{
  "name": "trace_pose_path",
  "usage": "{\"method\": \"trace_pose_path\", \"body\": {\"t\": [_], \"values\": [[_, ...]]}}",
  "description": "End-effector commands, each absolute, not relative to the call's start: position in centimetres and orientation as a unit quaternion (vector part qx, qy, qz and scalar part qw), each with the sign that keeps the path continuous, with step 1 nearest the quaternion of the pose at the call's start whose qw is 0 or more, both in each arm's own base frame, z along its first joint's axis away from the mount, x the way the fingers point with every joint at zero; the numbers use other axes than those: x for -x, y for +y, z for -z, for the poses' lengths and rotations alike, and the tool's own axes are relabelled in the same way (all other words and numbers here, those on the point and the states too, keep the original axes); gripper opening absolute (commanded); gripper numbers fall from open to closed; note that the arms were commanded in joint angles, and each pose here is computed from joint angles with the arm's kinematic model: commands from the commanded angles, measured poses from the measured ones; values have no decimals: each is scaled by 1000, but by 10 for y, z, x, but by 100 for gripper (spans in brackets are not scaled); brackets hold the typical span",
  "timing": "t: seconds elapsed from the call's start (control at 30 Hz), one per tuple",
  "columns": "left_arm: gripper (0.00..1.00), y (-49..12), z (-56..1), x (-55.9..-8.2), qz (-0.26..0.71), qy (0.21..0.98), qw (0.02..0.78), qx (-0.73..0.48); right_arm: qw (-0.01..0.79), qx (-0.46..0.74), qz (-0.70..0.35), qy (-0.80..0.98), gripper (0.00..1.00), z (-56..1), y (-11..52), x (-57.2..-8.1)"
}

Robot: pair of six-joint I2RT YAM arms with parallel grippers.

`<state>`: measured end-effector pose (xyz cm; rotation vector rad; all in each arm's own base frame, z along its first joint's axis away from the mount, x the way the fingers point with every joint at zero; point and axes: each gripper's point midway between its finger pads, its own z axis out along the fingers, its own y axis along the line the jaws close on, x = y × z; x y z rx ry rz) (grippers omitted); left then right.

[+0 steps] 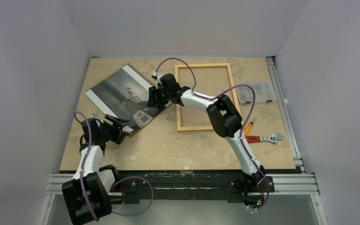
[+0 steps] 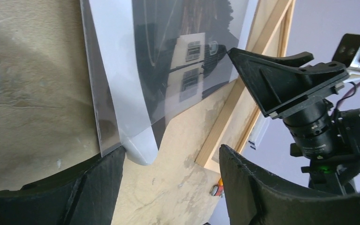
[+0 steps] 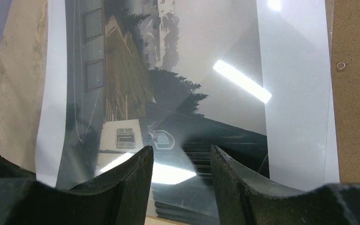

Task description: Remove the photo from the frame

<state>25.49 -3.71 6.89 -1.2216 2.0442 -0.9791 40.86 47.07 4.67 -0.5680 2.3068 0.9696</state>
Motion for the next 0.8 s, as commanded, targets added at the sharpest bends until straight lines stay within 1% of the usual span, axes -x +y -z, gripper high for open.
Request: {"method": "trace_pose_path", "body": {"t": [0.0,0.33,0.47,0.57,0.67,0.77], "values": [[70,-41,-94,-271,408,743,315,426,266,210,-349,874,48,-30,467,-406],[69,-41,-99,-272,408,749,316,416,266,212,-349,873,48,-30,468,-407],[74,-42,-96,-271,410,749,314,415,265,212,-349,874,48,-29,468,-407],[77,-41,-100,-277,415,744,327,408,264,212,-348,874,48,-28,468,-407],[77,-40,-109,-283,427,737,343,396,264,212,-347,874,48,-28,468,-408],[76,-41,-111,-284,432,737,343,391,263,213,-348,874,48,-28,469,-407]]}}
